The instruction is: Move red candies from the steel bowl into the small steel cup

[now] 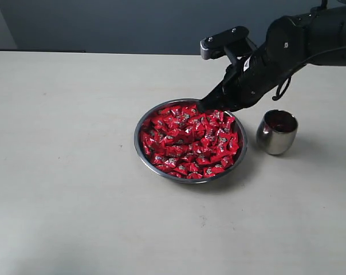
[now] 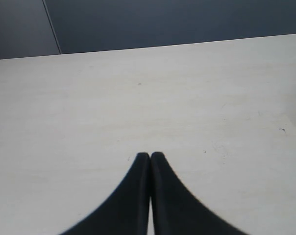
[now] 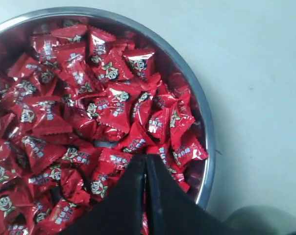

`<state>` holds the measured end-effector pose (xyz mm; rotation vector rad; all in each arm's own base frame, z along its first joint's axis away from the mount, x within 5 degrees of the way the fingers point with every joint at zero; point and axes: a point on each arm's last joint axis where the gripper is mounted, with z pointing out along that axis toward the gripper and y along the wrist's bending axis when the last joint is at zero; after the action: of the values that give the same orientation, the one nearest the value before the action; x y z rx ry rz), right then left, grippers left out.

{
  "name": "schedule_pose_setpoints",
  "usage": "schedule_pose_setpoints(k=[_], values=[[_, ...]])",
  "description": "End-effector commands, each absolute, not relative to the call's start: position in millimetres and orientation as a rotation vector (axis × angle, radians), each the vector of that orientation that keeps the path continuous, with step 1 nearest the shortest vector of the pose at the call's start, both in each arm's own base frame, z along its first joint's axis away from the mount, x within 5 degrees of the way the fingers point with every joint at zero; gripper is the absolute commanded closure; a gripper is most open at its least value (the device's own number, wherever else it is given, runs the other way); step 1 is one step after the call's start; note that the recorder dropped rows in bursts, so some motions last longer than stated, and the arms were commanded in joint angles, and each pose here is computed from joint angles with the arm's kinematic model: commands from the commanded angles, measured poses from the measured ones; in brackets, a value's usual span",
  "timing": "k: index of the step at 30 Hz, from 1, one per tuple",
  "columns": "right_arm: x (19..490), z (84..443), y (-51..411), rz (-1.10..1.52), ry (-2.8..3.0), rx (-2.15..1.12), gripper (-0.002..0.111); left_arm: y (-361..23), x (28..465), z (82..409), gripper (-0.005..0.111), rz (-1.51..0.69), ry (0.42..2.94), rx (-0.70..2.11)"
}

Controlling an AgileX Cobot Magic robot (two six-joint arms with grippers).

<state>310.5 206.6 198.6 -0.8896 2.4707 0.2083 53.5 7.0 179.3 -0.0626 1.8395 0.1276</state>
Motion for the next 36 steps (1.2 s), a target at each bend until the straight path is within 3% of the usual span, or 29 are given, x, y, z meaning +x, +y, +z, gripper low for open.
schedule_pose_setpoints(k=[1,5,14,36], values=[[314,181,210,0.213,2.507,-0.882,0.090,7,53,183,0.106,0.124,1.821,-0.055],[323,163,215,0.216,2.475,-0.862,0.067,7,53,183,0.106,0.124,1.821,-0.055],[339,140,218,0.225,2.406,-0.784,0.068,7,53,183,0.106,0.124,1.821,-0.055],[352,145,197,0.175,2.401,-0.716,0.068,7,53,183,0.106,0.124,1.821,-0.055]])
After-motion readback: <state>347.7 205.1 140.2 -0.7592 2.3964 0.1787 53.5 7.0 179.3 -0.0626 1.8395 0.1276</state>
